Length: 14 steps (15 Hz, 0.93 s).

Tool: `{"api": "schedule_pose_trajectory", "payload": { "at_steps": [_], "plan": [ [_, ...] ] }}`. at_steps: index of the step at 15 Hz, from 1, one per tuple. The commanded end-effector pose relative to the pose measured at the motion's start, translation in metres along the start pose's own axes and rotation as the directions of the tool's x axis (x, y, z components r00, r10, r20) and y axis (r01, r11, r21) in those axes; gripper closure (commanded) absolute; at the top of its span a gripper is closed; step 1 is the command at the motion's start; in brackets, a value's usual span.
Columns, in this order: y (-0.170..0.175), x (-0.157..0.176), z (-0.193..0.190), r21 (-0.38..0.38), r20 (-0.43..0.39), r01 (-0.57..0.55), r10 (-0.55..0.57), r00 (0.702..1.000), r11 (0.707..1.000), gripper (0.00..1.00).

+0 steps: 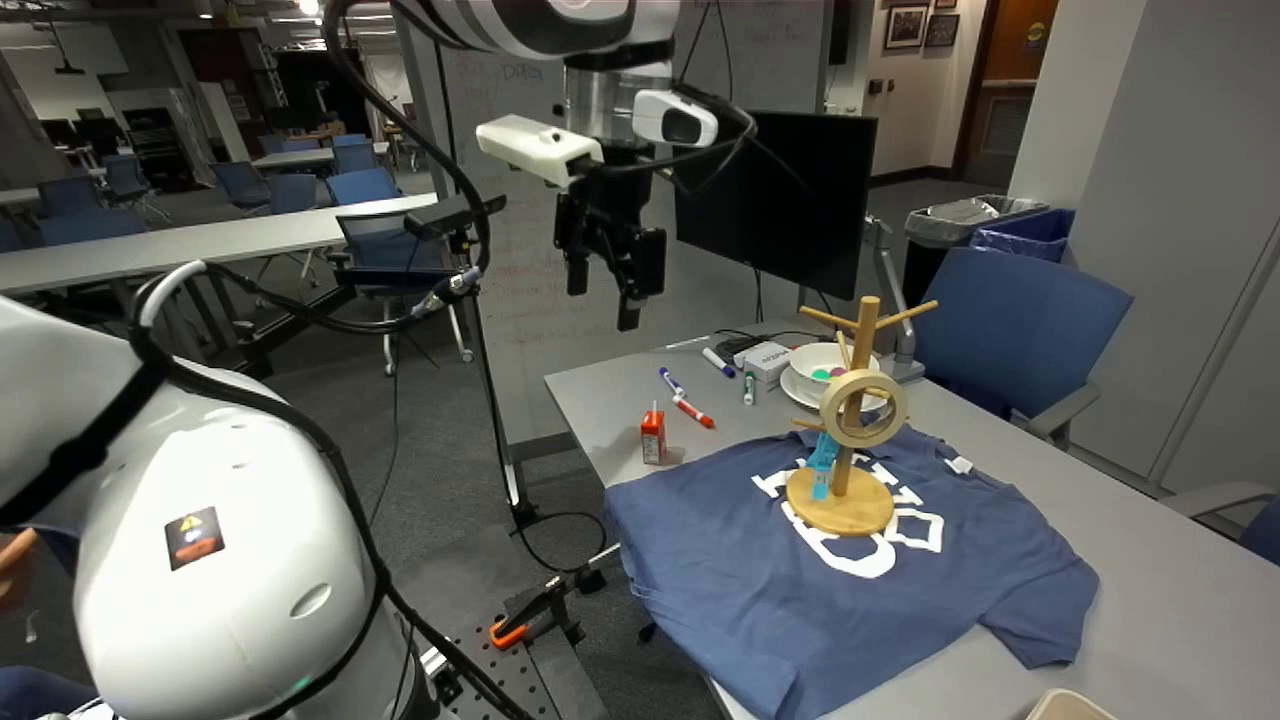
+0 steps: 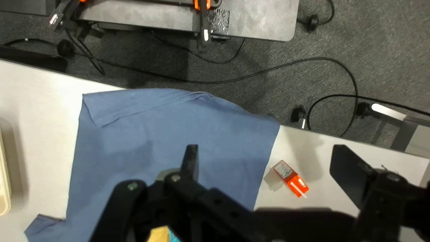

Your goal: Pick up the tape from the wooden holder and put it on the table.

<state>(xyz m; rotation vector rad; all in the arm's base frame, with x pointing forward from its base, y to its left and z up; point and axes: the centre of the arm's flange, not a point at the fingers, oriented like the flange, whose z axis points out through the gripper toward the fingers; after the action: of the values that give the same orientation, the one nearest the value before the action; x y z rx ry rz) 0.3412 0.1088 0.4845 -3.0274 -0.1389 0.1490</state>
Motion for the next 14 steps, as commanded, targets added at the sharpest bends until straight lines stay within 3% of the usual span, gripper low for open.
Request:
{"api": "schedule_pose_trajectory", "payload": {
  "at_steps": [1,6,14],
  "plan": [
    [0.004,0.022,0.020,-0.046,-0.061,-0.033,0.030,0.998,0.998,0.00],
    [0.007,0.052,0.042,-0.110,-0.182,-0.069,0.048,0.982,0.992,0.00],
    [0.013,0.090,0.068,-0.190,-0.349,-0.166,0.092,0.933,0.968,0.00]
  ]
}}
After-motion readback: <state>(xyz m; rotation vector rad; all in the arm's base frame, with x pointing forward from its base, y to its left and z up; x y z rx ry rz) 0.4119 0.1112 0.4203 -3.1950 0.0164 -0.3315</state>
